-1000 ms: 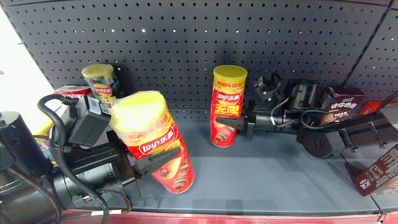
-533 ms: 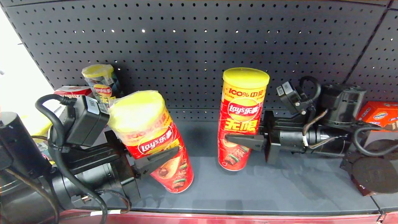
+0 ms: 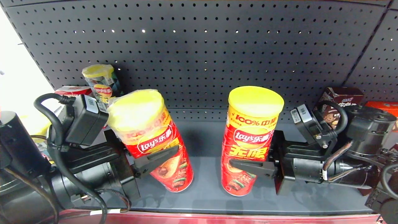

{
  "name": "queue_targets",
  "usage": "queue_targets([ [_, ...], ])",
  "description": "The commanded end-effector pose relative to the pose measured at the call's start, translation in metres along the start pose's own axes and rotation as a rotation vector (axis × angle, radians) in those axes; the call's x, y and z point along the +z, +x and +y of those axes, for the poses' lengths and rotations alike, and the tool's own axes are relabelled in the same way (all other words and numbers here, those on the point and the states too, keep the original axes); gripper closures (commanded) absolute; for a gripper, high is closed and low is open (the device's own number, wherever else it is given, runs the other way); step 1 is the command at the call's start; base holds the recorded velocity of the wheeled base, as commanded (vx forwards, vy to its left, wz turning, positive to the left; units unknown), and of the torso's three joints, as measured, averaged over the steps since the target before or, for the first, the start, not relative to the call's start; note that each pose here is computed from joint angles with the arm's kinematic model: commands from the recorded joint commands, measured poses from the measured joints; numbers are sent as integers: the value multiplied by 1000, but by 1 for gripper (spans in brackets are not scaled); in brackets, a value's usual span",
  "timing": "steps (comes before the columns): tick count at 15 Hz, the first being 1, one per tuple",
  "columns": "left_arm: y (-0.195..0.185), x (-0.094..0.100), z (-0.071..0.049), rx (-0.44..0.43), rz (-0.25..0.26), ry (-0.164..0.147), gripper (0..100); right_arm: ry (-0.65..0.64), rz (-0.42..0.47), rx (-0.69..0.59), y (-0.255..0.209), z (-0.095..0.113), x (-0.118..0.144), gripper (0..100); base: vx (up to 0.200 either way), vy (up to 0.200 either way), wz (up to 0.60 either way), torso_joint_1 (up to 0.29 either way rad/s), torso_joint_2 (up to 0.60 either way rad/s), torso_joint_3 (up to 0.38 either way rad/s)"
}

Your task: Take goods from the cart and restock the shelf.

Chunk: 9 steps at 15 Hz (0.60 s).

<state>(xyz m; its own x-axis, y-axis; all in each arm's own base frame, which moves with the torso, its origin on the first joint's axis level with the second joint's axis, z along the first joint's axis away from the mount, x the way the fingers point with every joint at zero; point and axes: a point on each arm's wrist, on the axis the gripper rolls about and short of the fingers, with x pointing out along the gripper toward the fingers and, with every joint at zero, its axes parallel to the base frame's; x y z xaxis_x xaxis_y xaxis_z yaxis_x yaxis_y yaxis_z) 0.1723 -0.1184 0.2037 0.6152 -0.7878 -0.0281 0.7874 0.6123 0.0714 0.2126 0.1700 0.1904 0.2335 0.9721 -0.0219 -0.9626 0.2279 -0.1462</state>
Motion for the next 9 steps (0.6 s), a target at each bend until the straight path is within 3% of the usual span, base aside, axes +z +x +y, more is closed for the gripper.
queue_targets([
  [1, 1, 0, 0, -1, 1, 0, 100, 17, 22, 8, 9, -1, -13, 100, 0, 0, 0, 0, 0, 0],
  [9, 3, 0, 1, -1, 4, -2, 100, 34, 44, -1, 18, -8, -37, 100, 0, 0, 0, 0, 0, 0],
])
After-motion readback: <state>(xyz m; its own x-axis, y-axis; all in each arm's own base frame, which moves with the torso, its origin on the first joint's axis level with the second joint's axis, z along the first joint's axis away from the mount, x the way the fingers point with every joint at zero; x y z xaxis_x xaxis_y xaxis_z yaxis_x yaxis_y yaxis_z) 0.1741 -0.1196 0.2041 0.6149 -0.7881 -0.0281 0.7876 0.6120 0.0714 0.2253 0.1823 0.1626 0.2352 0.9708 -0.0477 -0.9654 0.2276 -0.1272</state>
